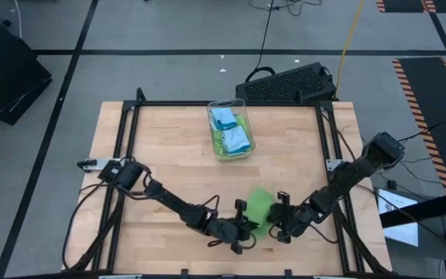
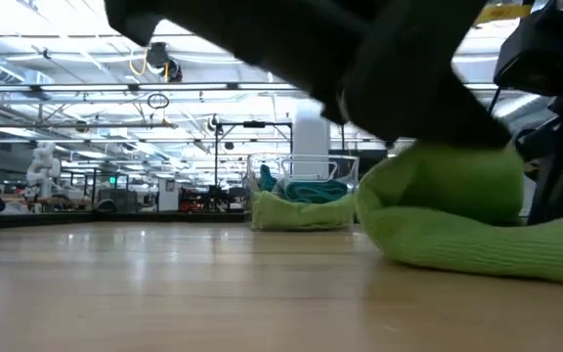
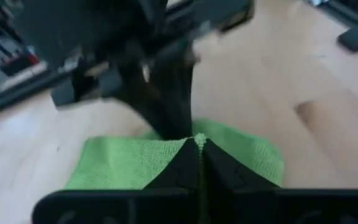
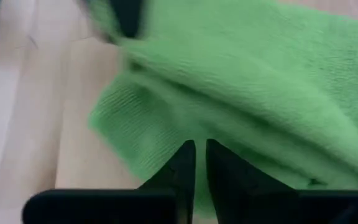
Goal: Fold microfiber towels
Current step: Fold the green towel
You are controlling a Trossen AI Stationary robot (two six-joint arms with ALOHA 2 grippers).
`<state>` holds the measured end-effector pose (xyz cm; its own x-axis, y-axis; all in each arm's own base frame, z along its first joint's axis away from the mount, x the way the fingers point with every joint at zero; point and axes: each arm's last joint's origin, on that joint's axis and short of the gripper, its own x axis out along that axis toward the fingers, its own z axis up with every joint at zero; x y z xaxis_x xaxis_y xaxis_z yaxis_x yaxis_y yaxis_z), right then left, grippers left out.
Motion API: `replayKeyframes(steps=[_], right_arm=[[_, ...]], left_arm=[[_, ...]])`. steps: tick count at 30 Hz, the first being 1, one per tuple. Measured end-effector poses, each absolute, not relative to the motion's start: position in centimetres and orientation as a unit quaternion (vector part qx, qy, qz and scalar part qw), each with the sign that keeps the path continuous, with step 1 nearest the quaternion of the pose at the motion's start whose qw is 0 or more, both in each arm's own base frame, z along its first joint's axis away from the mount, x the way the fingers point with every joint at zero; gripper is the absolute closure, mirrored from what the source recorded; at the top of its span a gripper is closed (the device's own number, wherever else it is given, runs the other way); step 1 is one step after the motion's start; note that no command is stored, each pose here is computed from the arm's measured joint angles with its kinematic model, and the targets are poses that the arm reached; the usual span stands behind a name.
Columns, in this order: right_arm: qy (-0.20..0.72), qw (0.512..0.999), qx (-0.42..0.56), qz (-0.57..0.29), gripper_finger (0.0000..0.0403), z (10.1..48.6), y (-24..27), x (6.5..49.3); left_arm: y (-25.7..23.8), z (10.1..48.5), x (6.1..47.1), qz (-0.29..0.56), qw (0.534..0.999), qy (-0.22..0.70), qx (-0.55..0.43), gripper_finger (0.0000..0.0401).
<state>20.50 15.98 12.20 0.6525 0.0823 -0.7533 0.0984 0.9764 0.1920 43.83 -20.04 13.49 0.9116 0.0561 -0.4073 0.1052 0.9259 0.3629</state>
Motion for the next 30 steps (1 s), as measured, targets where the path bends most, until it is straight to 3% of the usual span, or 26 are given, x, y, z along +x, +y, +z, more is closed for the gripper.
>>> replayKeyframes(steps=[12, 18, 24, 30], right_arm=[[0.414, 0.904, 0.101, -0.042, 0.0383, 9.8, 16.2, 21.3], [0.4, 0.913, 0.071, -0.043, 0.0383, 10.8, 15.8, 20.9], [0.381, 0.921, 0.068, -0.04, 0.0383, 12.5, 15.6, 20.7], [0.376, 0.921, 0.106, -0.007, 0.0383, 14.7, 15.6, 19.8]], left_arm=[[-22.1, 14.1, 43.3, -0.067, 0.966, 0.171, 0.181, 0.039], [-22.5, 13.8, 43.3, -0.126, 0.968, 0.167, 0.141, 0.0391], [-21.6, 12.0, 43.9, -0.102, 0.968, 0.186, 0.135, 0.0395], [-21.0, 13.2, 44.6, -0.091, 0.981, 0.132, 0.109, 0.038]])
